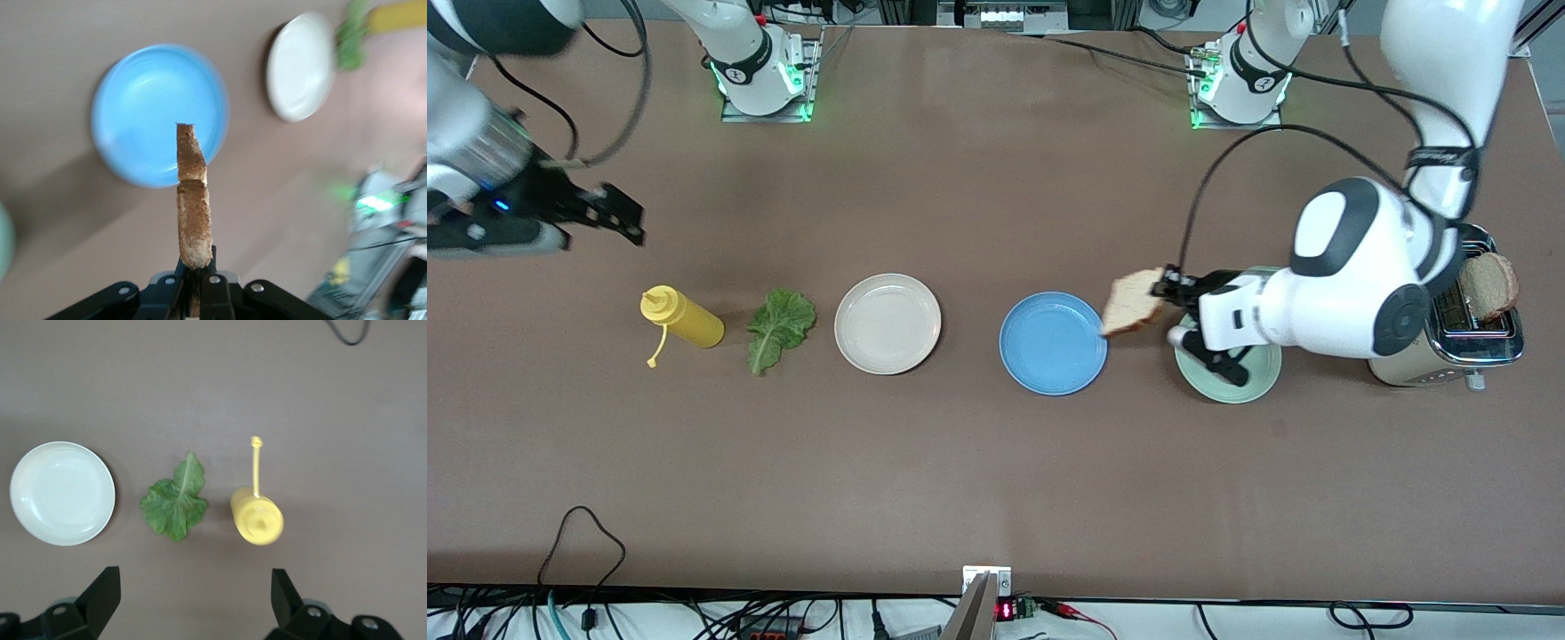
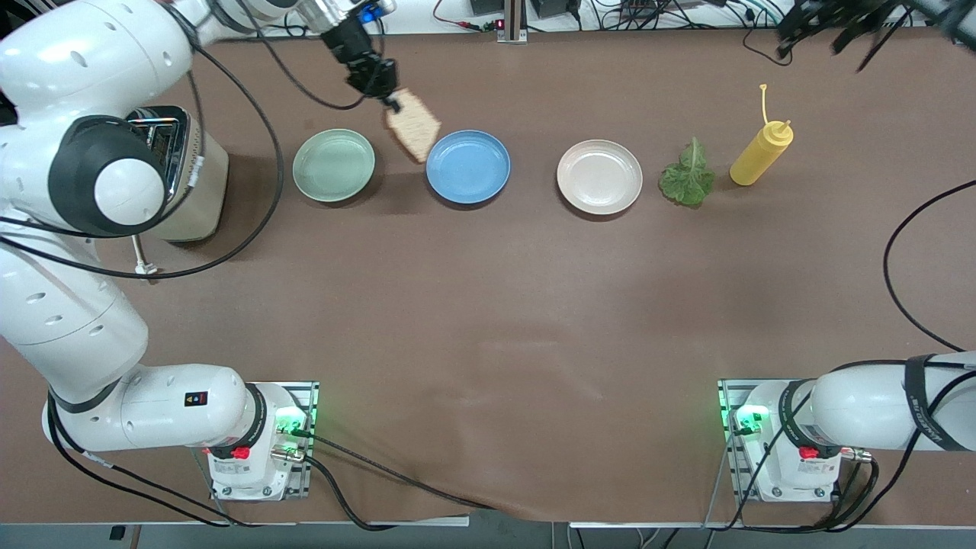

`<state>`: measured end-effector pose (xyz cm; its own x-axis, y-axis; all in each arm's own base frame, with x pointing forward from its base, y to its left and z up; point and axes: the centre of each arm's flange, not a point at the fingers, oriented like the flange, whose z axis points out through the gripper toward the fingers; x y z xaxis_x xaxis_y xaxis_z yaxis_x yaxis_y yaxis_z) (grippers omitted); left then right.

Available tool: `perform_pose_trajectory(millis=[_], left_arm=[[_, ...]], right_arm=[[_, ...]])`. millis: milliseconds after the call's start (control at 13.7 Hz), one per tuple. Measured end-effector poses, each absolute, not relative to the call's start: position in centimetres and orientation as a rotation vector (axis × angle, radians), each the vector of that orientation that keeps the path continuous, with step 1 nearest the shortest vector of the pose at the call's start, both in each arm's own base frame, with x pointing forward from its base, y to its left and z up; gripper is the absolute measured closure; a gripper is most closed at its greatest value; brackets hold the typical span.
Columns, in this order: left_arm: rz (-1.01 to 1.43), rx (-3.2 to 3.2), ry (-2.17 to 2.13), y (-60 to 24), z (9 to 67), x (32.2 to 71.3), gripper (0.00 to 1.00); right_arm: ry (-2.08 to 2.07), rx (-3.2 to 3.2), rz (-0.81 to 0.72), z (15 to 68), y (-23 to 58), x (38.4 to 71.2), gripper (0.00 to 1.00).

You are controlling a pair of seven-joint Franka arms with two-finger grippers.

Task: Make sandwich in blue plate with both arms
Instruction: 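Lift the bread slice out and carry it toward the blue plate, then lay the bread on the blue plate while the right gripper grasps lettuce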

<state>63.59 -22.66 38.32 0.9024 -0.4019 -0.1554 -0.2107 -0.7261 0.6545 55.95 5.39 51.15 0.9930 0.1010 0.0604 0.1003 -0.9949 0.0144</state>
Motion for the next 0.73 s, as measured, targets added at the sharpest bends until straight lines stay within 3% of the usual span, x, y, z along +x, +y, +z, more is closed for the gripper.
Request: perform_pose_trajectory(millis=[366,732], left_arm=[[-0.263,2.184,-0.253,-23.2,30.5,66.2,0.93],[-0.111,2.070,-0.312,-23.2,22.2,64.2,0.93]], right_arm=[[0.273,3.117,-0.012,38.8,10.0,57.5,0.00],[0.288,3.113,-0.083,27.3,10.9,59.2,0.00]])
